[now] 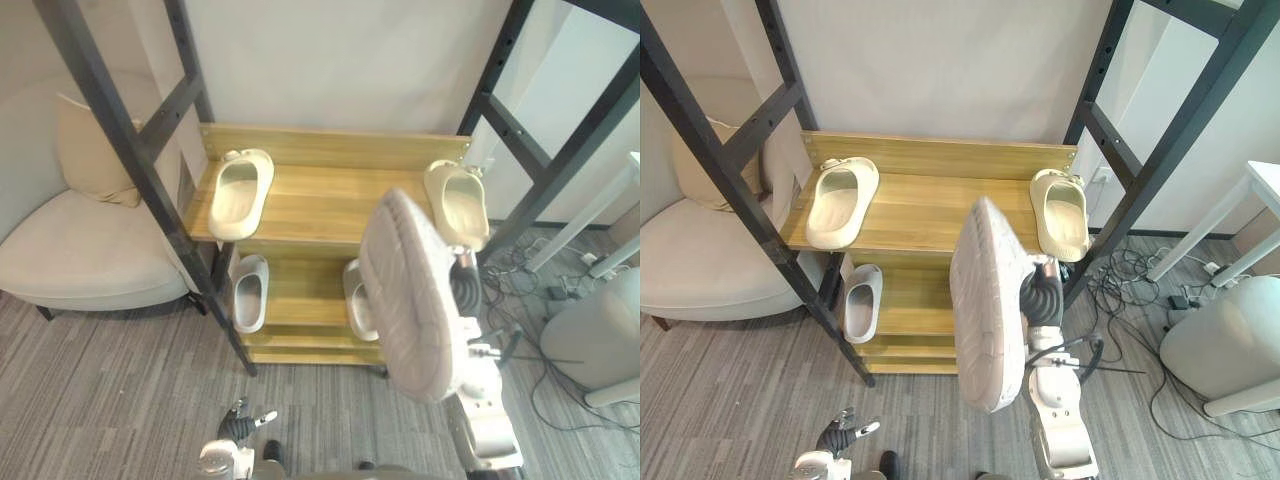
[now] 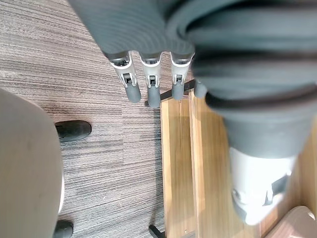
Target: Organize the slippers on the shoe rack
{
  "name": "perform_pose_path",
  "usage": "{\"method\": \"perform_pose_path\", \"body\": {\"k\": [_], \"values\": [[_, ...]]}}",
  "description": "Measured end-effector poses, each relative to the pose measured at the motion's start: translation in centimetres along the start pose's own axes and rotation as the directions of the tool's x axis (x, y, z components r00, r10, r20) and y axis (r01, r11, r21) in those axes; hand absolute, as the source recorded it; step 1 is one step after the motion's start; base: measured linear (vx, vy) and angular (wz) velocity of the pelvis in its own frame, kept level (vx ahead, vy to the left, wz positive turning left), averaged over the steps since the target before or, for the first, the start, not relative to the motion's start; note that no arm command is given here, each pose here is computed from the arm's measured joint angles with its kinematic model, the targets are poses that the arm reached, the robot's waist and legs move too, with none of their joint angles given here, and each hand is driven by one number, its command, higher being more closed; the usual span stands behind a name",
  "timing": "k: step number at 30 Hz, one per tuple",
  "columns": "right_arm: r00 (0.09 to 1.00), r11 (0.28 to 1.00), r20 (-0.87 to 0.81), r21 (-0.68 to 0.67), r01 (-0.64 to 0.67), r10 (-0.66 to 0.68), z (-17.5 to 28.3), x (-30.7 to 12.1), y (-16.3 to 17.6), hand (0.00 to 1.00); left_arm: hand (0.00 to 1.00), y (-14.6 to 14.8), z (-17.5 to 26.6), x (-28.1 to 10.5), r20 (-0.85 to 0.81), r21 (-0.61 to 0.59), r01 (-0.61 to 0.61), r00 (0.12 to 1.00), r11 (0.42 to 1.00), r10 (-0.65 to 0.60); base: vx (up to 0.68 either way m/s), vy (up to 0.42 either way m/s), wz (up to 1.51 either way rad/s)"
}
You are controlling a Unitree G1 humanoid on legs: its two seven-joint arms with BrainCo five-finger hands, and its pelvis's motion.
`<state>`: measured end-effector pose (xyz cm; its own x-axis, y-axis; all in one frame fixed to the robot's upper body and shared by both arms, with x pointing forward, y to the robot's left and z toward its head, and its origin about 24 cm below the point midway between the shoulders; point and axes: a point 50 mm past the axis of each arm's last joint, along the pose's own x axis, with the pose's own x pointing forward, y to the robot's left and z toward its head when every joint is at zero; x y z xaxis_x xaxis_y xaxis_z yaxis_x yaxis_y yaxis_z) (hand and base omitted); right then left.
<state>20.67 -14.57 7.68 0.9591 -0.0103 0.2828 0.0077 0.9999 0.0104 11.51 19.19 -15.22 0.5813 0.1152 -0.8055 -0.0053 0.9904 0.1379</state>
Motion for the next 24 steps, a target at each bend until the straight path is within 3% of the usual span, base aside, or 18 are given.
{"method": "perform_pose_path", "body": {"k": [9,15,24], "values": [[0.918,0.996,-0.396,-0.082,-0.032,-0.003,-7.5,-4.0,-0.8,1.0,0.0,-0.4,0.1,0.0,0.011,0.011,0.021,1.0,1.0,-0.021,0.01,-0.01,-0.04],[0.932,0.974,-0.363,-0.206,-0.095,0.014,-8.1,-0.4,-1.4,1.0,0.0,-0.8,2.6,0.4,0.108,-0.036,0.029,0.994,0.999,-0.025,-0.08,-0.021,0.13],[0.98,0.956,-0.198,-0.292,-0.033,-0.027,-5.7,7.9,-0.8,1.0,0.0,-0.2,8.2,0.8,0.316,-0.136,0.021,0.949,0.99,0.023,-0.16,-0.02,0.31]]}}
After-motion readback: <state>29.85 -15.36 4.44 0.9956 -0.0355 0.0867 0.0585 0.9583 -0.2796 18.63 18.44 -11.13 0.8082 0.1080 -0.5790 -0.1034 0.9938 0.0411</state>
